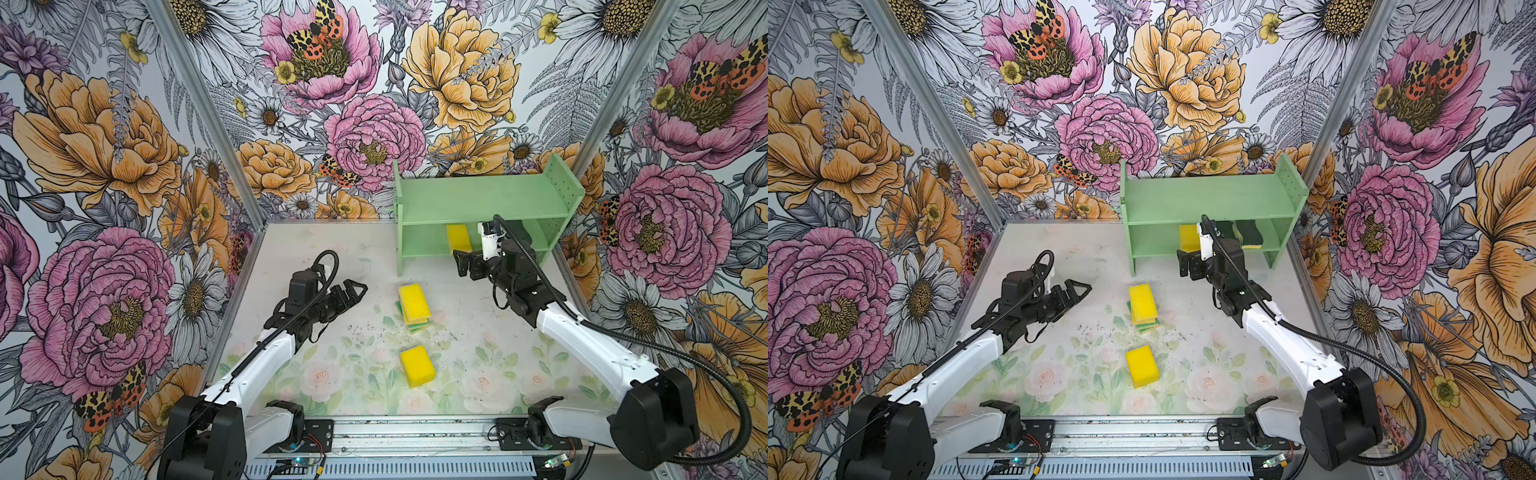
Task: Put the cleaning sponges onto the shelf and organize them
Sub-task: 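Open the right gripper and withdraw it from the shelf, then move the right gripper over the yellow sponge stack on the table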
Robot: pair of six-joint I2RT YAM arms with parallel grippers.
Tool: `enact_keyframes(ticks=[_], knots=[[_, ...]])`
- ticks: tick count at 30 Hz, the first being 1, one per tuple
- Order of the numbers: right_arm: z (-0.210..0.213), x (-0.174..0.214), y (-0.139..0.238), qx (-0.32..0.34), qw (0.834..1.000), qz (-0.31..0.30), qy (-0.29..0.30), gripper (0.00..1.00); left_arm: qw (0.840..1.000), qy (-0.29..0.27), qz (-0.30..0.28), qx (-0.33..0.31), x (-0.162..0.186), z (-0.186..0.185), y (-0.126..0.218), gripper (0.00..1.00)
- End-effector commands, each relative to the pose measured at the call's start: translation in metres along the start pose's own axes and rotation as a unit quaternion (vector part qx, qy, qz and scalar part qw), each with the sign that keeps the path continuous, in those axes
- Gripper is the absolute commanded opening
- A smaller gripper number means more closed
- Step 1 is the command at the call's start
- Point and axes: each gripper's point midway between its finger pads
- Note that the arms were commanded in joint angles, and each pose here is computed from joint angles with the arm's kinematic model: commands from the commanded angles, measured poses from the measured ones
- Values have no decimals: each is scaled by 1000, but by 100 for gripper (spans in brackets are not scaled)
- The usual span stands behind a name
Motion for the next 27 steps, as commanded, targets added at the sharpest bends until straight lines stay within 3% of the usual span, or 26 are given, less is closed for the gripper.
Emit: enact_keyframes(ticks=[1,7,10,23,27], knots=[[21,5,29,-50,998,24,-26,100,1000,-6,-7,6,-4,-8,3,99],[49,16,56,-132,988,55,-66,100,1000,-5,-6,4,-5,-10,3,99],[55,29,56,-141,982,78,-99,100,1000,-4,-6,2,-5,-10,4,99],[60,102,30,-57,977,148,-143,99,1000,2,-3,-9,-2,-8,3,99],[68,129,19,-32,975,174,-131,99,1000,4,-3,-12,-1,-6,3,99]])
Point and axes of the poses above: each gripper's point midway between its finger pads, its own y axis back along the fingers, its own z axis along the line the jaws close on, x = y × z, and after that the axes turned 14 degrees about -y, right-handed
